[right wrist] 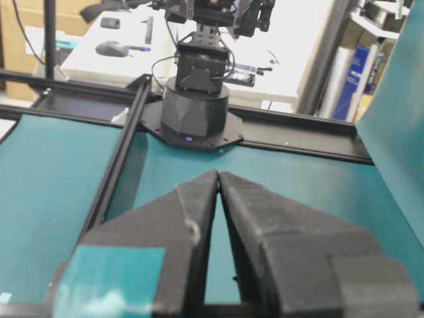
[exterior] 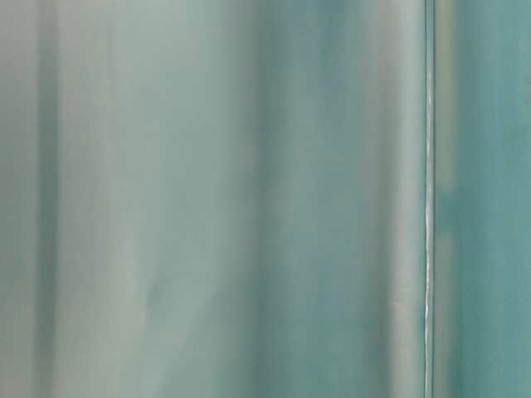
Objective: Insert the wire into the hole on the right side and pull it with the left arm.
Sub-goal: 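Move the right gripper down over the grey wire near the frame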
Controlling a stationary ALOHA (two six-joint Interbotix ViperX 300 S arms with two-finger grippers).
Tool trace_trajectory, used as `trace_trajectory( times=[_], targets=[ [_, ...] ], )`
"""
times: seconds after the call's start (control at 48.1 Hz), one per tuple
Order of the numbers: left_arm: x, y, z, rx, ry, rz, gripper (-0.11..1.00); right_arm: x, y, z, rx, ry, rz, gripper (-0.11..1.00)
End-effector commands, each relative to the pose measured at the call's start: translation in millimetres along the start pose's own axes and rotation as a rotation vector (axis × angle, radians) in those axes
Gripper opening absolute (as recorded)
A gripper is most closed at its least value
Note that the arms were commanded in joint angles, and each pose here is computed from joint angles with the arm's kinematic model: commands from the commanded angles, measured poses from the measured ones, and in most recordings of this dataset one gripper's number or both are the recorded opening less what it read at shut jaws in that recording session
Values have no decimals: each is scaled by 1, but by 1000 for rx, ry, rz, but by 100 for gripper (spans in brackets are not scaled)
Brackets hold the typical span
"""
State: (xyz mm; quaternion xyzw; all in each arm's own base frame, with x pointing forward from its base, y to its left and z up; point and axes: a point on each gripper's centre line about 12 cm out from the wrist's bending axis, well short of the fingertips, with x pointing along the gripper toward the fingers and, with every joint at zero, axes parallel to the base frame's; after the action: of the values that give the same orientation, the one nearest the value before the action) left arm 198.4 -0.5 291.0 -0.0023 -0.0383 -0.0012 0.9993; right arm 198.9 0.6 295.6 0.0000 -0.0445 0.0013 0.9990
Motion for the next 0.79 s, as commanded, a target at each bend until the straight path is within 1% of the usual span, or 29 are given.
trace_trajectory(
  times=[0.0, 0.021, 0.042, 0.125, 0.166, 0.187, 0.229, 0.291, 0.333, 0.374, 0.436, 0.52, 0.603, 0.665, 0.686, 0.707, 0.769],
  targets=[
    [-2, 1, -8, -32, 15, 8, 24, 1, 1, -2, 12, 8, 3, 24],
    [-2, 1, -11, -32, 18, 7, 24, 0, 1, -5, 15, 14, 2, 24],
    [-3, 1, -13, -35, 25, 8, 22, -1, 1, -7, 20, 20, 2, 22],
    [-6, 1, -22, -46, 34, 9, 6, -4, 0, -21, 44, 54, 1, 6],
    [-6, 1, -24, -49, 34, 9, 0, -6, 0, -29, 61, 71, 0, 1],
    [-7, 1, -26, -53, 34, 10, -1, -7, 0, -31, 70, 77, -1, 0],
    [-7, 1, -29, -56, 37, 10, 2, -9, 0, -38, 90, 94, -2, 0],
    [-8, 1, -34, -56, 50, 11, 10, -11, 0, -45, 121, 113, -5, 0],
    [-7, 1, -37, -55, 61, 11, 17, -12, 0, -49, 136, 123, -6, 0],
    [-7, 1, -40, -56, 73, 12, 28, -13, 0, -53, 147, 132, -8, 2],
    [-6, 1, -45, -54, 95, 12, 43, -15, 0, -57, 159, 139, -9, 11],
    [-3, 1, -52, -55, 127, 13, 58, -16, 0, -60, 162, 142, -10, 29],
    [1, 1, -58, -54, 158, 14, 68, -16, 0, -60, 161, 143, -9, 56],
    [4, 1, -61, -54, 173, 14, 73, -15, 0, -60, 161, 144, -10, 74],
    [4, 1, -61, -55, 176, 15, 74, -15, 0, -61, 161, 146, -10, 78],
    [5, 1, -63, -55, 184, 15, 75, -15, 0, -61, 161, 146, -10, 80],
    [6, 1, -65, -55, 192, 16, 75, -15, 0, -61, 161, 147, -10, 80]
  ],
)
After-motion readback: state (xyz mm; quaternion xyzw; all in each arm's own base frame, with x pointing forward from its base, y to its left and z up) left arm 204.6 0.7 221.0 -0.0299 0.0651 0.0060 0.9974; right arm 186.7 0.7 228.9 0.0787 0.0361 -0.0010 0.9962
